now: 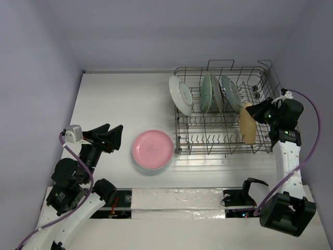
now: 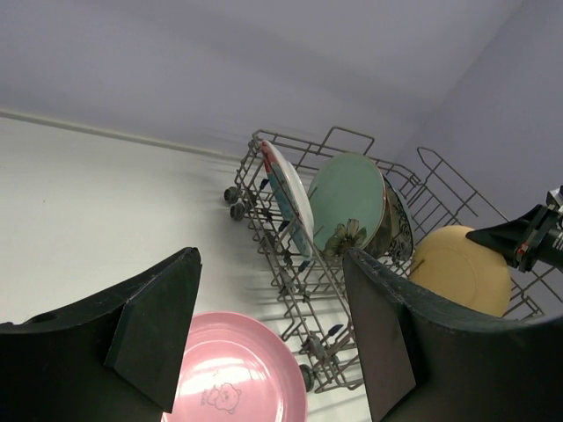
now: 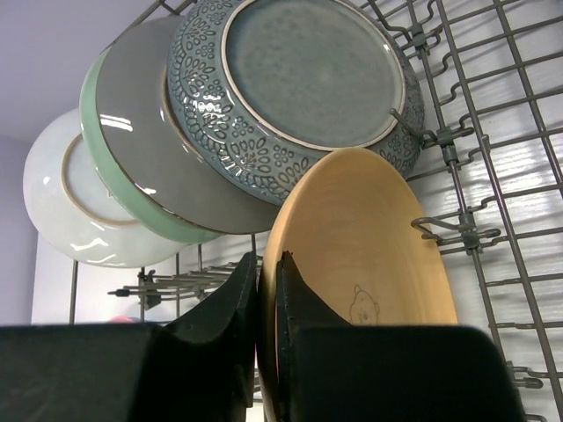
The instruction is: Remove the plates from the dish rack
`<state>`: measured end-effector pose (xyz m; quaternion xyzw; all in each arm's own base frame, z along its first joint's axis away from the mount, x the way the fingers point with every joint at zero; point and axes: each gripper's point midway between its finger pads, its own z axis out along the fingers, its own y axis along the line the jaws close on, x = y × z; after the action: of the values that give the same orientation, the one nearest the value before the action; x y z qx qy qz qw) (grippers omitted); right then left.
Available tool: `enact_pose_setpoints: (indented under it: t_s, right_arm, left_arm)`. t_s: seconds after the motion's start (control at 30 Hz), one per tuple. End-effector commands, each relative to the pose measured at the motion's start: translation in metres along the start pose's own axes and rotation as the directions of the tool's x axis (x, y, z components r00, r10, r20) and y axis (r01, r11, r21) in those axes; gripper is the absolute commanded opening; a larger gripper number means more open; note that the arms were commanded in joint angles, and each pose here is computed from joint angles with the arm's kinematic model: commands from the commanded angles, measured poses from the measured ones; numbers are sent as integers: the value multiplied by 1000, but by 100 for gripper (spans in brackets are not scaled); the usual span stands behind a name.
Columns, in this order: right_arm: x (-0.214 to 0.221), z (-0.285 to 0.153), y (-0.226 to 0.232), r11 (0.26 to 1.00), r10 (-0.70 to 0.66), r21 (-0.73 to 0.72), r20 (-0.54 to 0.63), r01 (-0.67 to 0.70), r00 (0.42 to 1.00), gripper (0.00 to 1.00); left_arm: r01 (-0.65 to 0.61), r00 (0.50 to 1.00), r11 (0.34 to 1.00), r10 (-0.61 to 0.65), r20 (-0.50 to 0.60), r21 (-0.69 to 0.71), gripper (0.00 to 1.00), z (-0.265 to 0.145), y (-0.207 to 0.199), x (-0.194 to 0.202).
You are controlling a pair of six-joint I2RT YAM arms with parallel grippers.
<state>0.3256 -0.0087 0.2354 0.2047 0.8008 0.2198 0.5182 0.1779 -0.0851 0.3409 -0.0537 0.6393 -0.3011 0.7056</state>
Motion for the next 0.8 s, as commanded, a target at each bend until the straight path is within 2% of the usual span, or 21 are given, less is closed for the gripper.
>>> enact_pose_setpoints:
  t_s: [0.0, 0.13, 0.37, 0.47, 0.77]
  right_arm:
    - [-16, -8, 6, 1000, -18, -5, 67, 19, 998, 0]
    - [-48, -15, 22, 998, -50, -23, 142, 54, 989, 0]
    - [-78, -23, 64, 983, -62, -161, 183, 92, 981, 0]
    - [-84, -29, 68, 983, -62, -158, 193, 93, 979, 0]
    - [-112, -89, 117, 957, -111, -221, 319, 188, 941, 0]
  left_arm:
    - [-3, 1000, 1000, 2, 31, 6, 62, 4, -5, -12]
    - [-6, 1000, 1000, 6, 15, 6, 62, 7, -5, -8]
    - [-18, 1000, 1000, 18, 1, -17, 62, 12, -1, -4]
    - [-20, 1000, 999, 20, -1, -26, 62, 14, 1, -3]
    - [-35, 999, 999, 35, -15, -37, 62, 22, 3, 1]
